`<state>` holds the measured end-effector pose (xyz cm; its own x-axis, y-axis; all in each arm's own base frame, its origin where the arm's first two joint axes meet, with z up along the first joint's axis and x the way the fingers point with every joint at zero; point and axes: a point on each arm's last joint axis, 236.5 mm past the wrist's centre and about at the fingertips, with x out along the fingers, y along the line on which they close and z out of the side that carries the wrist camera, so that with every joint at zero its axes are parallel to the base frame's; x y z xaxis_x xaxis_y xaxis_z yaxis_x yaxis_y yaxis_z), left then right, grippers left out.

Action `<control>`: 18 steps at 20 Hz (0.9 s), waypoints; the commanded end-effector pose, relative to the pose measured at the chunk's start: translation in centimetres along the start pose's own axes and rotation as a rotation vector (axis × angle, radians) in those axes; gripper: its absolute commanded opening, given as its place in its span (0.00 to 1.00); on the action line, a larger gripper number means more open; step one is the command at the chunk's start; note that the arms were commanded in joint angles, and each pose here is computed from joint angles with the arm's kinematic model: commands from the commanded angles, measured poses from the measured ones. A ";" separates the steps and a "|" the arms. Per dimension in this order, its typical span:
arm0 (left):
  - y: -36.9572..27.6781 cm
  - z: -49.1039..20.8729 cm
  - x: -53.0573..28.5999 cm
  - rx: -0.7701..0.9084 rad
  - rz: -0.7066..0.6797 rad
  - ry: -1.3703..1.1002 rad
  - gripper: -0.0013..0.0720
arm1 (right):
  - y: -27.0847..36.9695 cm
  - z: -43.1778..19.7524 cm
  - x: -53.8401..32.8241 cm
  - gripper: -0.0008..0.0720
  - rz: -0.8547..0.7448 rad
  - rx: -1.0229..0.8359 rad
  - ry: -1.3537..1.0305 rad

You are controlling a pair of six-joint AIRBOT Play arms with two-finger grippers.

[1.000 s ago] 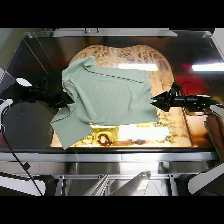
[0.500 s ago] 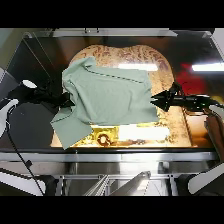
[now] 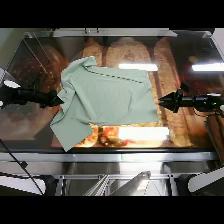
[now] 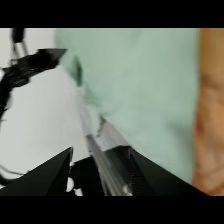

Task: Fold the shirts.

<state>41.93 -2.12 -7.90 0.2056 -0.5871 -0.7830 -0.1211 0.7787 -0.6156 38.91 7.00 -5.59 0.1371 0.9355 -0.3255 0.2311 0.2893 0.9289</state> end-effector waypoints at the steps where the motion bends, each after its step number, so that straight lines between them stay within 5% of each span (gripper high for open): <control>1: 1.1 -0.4 -1.6 -0.038 -0.018 0.007 0.04 | -9.0 -1.8 -2.0 0.68 -0.437 0.104 0.050; 3: 2.0 -0.2 -2.3 -0.062 -0.018 -0.011 0.04 | -9.8 -2.9 -0.4 0.68 -0.522 0.057 0.124; 11: 4.6 -0.6 -4.7 -0.135 -0.032 -0.028 0.04 | -4.5 -2.3 7.3 0.62 -0.355 -0.109 0.138; 15: 4.9 -1.3 -5.5 -0.160 -0.055 -0.009 0.04 | -3.8 -2.4 7.4 0.04 -0.324 -0.128 0.145; 18: 1.7 -1.6 -7.1 -0.133 -0.202 -0.005 0.04 | -2.0 -2.0 6.5 0.04 -0.320 -0.185 0.121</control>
<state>39.07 4.16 -6.15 0.2329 -0.6438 -0.7289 -0.2491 0.6850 -0.6846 36.71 12.53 -11.33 -0.0612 0.7835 -0.6183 0.1052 0.6211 0.7766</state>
